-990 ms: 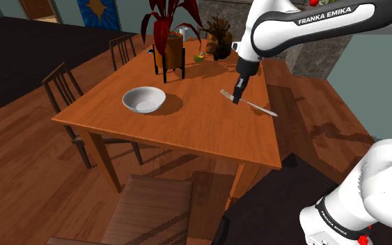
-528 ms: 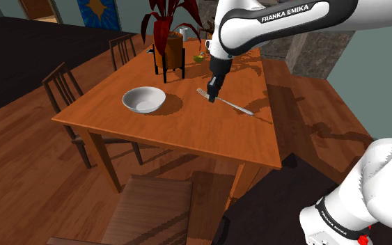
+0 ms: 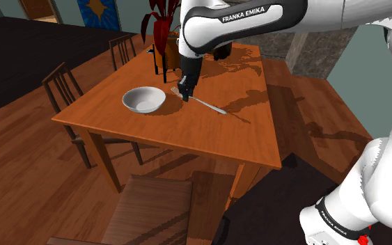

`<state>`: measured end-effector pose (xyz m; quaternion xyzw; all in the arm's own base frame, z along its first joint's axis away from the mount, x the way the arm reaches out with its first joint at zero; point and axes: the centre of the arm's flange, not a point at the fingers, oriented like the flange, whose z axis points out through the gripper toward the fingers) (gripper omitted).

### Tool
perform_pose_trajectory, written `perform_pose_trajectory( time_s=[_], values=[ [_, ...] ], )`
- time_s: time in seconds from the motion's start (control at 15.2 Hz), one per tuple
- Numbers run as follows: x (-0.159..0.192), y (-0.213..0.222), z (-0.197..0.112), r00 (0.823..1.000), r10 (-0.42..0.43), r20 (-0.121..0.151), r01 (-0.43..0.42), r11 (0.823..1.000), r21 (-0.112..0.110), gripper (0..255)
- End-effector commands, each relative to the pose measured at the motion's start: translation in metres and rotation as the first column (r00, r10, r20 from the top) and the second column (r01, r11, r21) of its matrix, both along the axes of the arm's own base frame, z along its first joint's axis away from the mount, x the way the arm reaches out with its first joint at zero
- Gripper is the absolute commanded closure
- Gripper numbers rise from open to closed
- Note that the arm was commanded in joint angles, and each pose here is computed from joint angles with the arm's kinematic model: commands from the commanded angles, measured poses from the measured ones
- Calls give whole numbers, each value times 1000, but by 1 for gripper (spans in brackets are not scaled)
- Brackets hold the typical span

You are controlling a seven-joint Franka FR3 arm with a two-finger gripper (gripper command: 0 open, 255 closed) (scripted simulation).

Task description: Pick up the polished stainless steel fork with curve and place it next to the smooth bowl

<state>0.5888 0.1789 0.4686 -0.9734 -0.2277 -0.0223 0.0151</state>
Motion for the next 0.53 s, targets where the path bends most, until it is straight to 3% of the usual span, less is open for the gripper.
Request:
perform_pose_trajectory(
  time_s=[0.0, 0.46],
  values=[
    [19, 19, 0, 1000, -1, 0, 1, 1000, 1, 255],
    [22, 24, -32, 1000, -1, 0, 1, 1000, 1, 255]
  ],
)
